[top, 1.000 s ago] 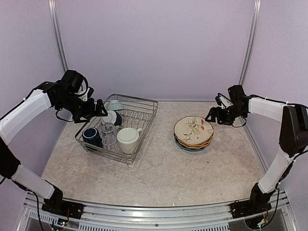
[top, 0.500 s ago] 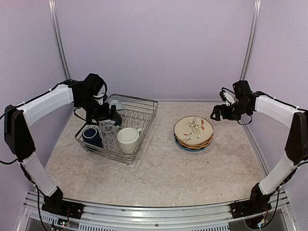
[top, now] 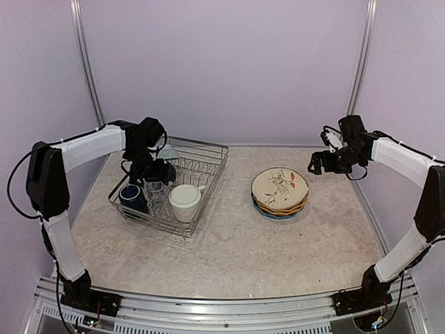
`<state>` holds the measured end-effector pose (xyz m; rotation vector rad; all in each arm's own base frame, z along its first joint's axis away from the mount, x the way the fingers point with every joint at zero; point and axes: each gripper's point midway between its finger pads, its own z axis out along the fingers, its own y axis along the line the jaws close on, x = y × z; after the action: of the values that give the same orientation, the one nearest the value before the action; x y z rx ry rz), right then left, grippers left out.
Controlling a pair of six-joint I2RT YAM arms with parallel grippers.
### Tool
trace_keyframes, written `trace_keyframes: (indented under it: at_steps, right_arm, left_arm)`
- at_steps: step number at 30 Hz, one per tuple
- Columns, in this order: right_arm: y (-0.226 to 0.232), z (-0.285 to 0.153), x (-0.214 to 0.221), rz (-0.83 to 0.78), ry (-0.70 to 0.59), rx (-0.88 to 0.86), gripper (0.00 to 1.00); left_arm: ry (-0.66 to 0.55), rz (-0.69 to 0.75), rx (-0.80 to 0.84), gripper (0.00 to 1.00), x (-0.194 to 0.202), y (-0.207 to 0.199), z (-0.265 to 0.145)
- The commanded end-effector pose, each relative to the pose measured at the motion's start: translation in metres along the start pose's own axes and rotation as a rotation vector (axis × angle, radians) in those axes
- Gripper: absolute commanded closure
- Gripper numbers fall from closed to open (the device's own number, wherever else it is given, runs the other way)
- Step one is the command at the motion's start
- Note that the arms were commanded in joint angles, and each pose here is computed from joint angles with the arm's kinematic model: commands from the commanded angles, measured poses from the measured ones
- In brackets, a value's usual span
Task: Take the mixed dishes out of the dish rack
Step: Grab the cup from the dish rack.
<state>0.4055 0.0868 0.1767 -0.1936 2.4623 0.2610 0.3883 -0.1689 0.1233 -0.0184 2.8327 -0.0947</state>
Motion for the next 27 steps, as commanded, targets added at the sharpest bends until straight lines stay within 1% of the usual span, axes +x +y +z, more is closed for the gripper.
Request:
trace_keyframes:
  at_steps: [1,6,7,11,12,14,17,20,22,27]
  right_arm:
    - [0.004,-0.009,0.004,0.019,-0.003,-0.022,0.00]
    - [0.007,-0.008,0.006,0.018,-0.001,-0.036,0.00]
    - [0.007,-0.007,0.006,0.017,0.001,-0.036,0.00]
    - [0.006,-0.009,0.002,0.016,0.001,-0.029,0.00]
    - [0.007,-0.011,0.000,0.019,-0.003,-0.033,0.00]
    - [0.010,-0.013,-0.002,0.030,-0.017,-0.048,0.00]
    - [0.015,-0.016,-0.003,0.039,-0.033,-0.076,0.00]
    - [0.021,-0.017,-0.003,0.029,-0.041,-0.100,0.00]
    - [0.024,-0.018,-0.004,0.014,-0.048,-0.108,0.00]
    - [0.040,-0.020,-0.010,0.014,-0.067,-0.145,0.00]
  left_arm:
    - [0.005,0.031,-0.087,0.14,0.000,0.005,0.007]
    - [0.041,0.053,-0.092,0.17,0.007,-0.005,0.021]
    - [0.046,0.056,-0.091,0.20,0.007,-0.007,0.023]
    - [0.052,0.059,-0.101,0.38,0.007,-0.006,0.027]
    - [0.046,0.057,-0.094,0.44,0.005,-0.006,0.024]
    - [0.037,0.057,-0.080,0.51,0.005,-0.008,0.017]
    - [0.009,0.061,-0.072,0.62,0.003,-0.009,-0.003]
    - [-0.034,0.068,-0.055,0.70,0.000,-0.007,-0.034]
    - [-0.069,0.070,-0.034,0.72,-0.003,-0.006,-0.055]
    - [-0.180,0.052,0.073,0.77,-0.012,-0.008,-0.114]
